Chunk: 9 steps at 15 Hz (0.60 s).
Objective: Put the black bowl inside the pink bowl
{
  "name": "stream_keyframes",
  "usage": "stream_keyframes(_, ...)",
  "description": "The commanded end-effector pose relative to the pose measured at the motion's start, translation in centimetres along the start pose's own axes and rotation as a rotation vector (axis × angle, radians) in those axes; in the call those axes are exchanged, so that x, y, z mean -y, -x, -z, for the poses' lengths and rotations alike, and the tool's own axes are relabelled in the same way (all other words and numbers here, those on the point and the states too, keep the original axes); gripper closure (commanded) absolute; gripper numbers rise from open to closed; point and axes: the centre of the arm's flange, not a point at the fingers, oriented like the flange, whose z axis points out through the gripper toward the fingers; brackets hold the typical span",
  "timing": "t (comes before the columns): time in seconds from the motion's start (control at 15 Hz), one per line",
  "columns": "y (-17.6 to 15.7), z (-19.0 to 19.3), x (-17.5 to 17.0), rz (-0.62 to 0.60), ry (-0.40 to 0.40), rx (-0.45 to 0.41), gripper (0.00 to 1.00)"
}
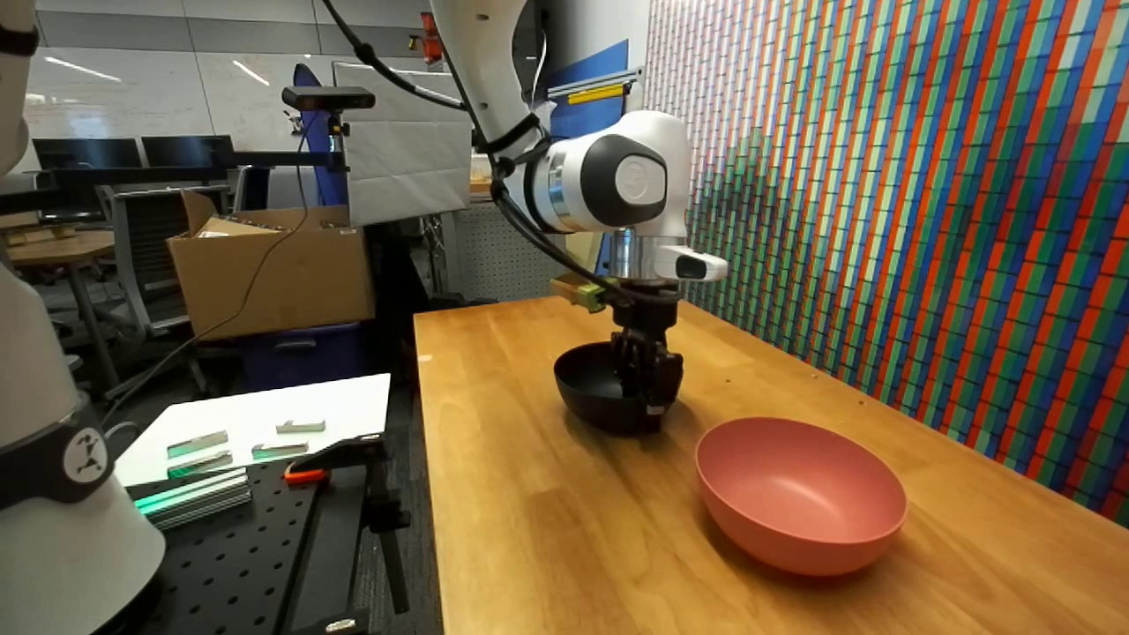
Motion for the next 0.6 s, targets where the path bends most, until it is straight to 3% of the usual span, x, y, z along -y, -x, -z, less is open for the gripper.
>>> stream_keyframes(0.0, -1.1, 0.6, 0.7, -0.008, 0.014, -0.030, 0.73)
stream_keyframes(0.27, -1.3, 1.6, 0.1, -0.013, 0.018, -0.043, 0.99)
stream_keyframes(0.53, -1.8, 4.1, -0.8, -0.024, 0.009, -0.074, 0.97)
